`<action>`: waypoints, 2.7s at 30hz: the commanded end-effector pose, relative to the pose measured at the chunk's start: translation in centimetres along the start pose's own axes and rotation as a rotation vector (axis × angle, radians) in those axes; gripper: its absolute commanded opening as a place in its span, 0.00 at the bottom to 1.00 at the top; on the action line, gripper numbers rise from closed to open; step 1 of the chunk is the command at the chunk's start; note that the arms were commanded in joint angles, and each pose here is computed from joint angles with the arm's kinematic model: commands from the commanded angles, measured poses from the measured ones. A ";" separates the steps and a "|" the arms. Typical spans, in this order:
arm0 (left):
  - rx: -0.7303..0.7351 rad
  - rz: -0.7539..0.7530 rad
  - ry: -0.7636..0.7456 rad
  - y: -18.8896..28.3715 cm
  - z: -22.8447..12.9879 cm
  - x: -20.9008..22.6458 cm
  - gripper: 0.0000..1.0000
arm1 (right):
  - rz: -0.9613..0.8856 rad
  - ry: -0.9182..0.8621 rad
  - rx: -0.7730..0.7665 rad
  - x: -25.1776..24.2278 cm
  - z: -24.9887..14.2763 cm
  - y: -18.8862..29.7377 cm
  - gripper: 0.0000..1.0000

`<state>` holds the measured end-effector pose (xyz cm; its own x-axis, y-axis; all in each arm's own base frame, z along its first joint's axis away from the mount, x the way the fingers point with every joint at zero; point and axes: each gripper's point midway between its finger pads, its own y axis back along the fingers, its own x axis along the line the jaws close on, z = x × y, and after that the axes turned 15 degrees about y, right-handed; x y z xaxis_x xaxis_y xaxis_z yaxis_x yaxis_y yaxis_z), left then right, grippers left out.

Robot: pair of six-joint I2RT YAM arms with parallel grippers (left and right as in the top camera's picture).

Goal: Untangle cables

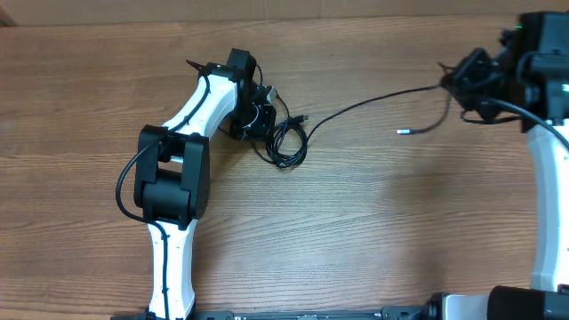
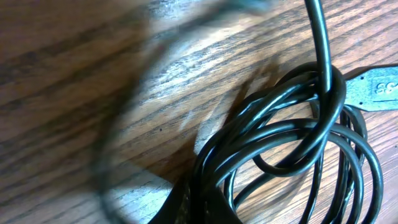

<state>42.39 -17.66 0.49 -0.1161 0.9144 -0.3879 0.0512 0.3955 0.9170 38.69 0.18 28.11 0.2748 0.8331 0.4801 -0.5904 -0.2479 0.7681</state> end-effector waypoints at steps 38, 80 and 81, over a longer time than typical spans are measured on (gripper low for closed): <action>0.008 0.024 0.010 -0.7 0.1 1.2 0.05 | 0.425 -0.242 -0.567 -13.5 8.9 22.1 0.04; 0.008 0.023 0.010 -0.7 0.1 1.2 0.06 | 0.005 0.106 0.600 5.6 -18.0 -18.9 0.41; 0.007 0.023 0.010 -0.7 0.1 1.1 0.06 | -0.012 0.098 0.593 5.7 -18.3 -19.5 0.43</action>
<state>42.49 -17.46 0.49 -0.1200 0.9139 -0.3878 0.0486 0.3956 0.9172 38.01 17.98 9.61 0.1165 0.8620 0.4933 -0.0642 -0.4891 0.8699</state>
